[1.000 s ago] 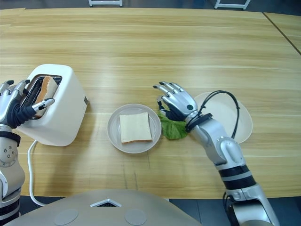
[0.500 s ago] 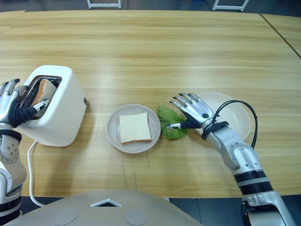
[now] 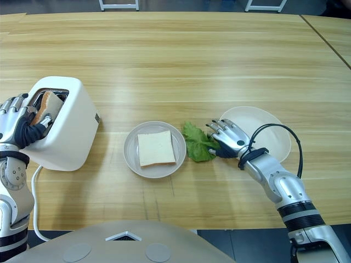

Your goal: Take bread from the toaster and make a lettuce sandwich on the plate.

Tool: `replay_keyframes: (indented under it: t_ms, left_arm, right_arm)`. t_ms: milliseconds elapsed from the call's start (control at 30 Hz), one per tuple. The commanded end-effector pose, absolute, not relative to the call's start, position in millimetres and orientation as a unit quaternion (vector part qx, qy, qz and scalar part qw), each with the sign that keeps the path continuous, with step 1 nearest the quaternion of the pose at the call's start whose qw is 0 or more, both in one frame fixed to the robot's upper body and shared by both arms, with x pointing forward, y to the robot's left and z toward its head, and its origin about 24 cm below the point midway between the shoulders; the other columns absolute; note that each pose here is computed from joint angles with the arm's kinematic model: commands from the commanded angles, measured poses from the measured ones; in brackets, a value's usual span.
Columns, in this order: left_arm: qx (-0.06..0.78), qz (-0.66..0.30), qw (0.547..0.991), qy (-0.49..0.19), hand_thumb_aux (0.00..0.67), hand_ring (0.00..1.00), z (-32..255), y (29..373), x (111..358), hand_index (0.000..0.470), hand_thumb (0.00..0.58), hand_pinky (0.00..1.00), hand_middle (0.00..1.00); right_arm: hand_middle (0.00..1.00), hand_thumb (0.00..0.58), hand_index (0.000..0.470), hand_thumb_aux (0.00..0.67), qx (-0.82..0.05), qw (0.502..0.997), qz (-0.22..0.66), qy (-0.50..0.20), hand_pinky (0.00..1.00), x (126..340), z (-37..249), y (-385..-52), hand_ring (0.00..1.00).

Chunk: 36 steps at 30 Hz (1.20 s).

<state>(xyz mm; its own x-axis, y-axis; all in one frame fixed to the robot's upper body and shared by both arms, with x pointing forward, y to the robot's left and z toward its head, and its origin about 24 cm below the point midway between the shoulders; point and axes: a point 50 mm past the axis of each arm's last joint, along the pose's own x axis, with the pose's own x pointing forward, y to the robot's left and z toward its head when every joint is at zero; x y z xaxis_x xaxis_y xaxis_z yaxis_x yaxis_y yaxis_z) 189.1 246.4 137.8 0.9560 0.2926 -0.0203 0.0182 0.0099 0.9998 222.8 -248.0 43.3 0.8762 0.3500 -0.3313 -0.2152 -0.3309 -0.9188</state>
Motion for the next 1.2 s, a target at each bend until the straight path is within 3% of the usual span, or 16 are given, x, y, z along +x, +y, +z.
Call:
replay_keyframes:
  t_ms: [33, 167, 467, 700, 900, 1200]
  left_arm:
    - [0.683, 0.090, 0.715, 0.118, 0.670, 1.00, 135, 247, 189, 0.470, 0.580, 1.00, 1.00]
    - [0.676, 0.114, 0.722, 0.091, 0.670, 1.00, 148, 246, 190, 0.470, 0.580, 1.00, 1.00]
    - [0.663, 0.166, 0.729, 0.032, 0.670, 1.00, 178, 247, 191, 0.470, 0.580, 1.00, 1.00]
    - [0.656, 0.182, 0.733, 0.009, 0.670, 1.00, 186, 246, 191, 0.470, 0.580, 1.00, 1.00]
    - [0.651, 0.186, 0.736, 0.000, 0.670, 1.00, 190, 245, 190, 0.470, 0.580, 1.00, 1.00]
    - [0.644, 0.184, 0.743, -0.016, 0.670, 1.00, 195, 243, 191, 0.470, 0.580, 1.00, 1.00]
  right_arm:
    - [0.00, 0.580, 0.470, 0.670, -0.787, 0.563, 0.248, -0.044, 0.00, 223, 43, -250, 0.00]
    - [0.00, 0.580, 0.470, 0.670, -0.787, 0.566, 0.236, -0.063, 0.00, 226, 50, -246, 0.00]
    - [0.00, 0.580, 0.470, 0.670, -0.754, 0.617, 0.141, -0.175, 0.00, 240, 95, -226, 0.00]
    - [0.00, 0.580, 0.470, 0.670, -0.700, 0.663, 0.142, -0.226, 0.00, 237, 114, -199, 0.00]
    - [0.00, 0.580, 0.470, 0.670, -0.645, 0.702, 0.208, -0.221, 0.00, 233, 100, -171, 0.00]
    - [0.00, 0.580, 0.470, 0.670, -0.631, 0.698, 0.286, -0.178, 0.00, 224, 63, -149, 0.00]
